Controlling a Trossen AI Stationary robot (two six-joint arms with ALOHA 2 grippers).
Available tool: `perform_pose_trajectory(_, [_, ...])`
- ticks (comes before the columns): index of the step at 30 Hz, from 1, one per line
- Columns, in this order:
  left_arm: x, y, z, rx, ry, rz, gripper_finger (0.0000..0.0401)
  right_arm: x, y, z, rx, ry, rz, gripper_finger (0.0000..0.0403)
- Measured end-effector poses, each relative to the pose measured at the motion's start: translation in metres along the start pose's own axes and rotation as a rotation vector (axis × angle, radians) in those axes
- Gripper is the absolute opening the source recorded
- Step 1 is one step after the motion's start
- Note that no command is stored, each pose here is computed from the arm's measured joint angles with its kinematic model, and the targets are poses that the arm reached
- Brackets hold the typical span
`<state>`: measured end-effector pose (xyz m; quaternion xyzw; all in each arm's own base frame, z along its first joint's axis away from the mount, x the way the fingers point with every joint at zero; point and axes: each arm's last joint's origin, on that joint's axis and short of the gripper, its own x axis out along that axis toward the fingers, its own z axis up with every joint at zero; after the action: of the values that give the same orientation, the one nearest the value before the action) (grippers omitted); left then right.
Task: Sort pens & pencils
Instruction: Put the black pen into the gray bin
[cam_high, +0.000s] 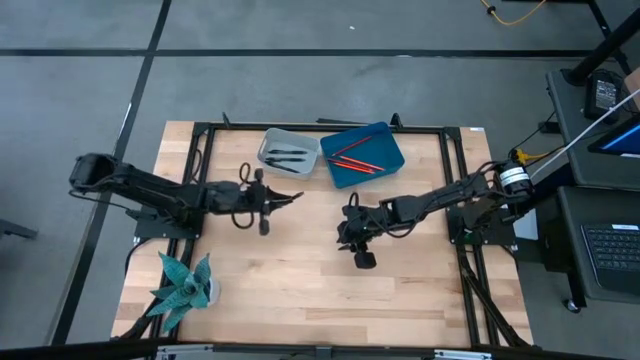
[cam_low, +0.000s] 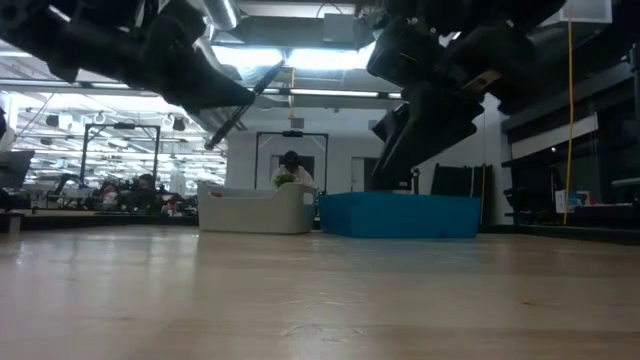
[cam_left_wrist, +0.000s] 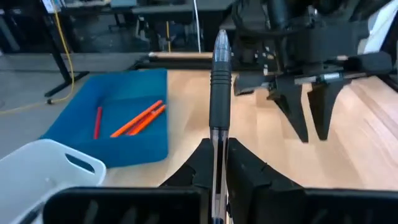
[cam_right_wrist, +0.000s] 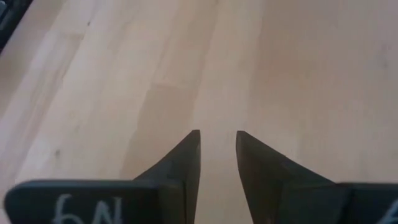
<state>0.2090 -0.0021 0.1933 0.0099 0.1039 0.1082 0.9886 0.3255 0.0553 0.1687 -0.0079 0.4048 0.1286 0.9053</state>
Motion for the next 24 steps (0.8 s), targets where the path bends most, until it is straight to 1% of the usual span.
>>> perform_pose_trajectory(2, [0.0, 0.006, -0.002, 0.007, -0.017, 0.01, 0.0016, 0.0, -0.004, 0.001, -0.004, -0.006, -0.008, 0.0103])
perform_pose_trajectory(6, [0.002, 0.02, -0.001, 0.018, -0.032, 0.076, 0.0016, -0.002, -0.012, 0.003, -0.025, -0.036, -0.026, 0.0103])
perform_pose_trajectory(11, [0.004, 0.043, -0.003, -0.001, -0.021, 0.185, 0.0016, -0.003, -0.023, 0.005, -0.044, -0.065, -0.051, 0.0103])
perform_pose_trajectory(17, [0.003, 0.075, -0.003, -0.017, -0.019, 0.337, 0.0016, -0.006, -0.035, 0.005, -0.021, -0.066, -0.077, 0.0103])
perform_pose_trajectory(21, [0.0, 0.092, -0.005, -0.016, -0.01, 0.419, 0.0016, -0.007, -0.042, 0.004, -0.014, -0.066, -0.091, 0.0103])
perform_pose_trajectory(24, [-0.002, 0.102, -0.006, -0.007, -0.005, 0.426, 0.0016, -0.008, -0.046, 0.004, -0.021, -0.065, -0.101, 0.0103])
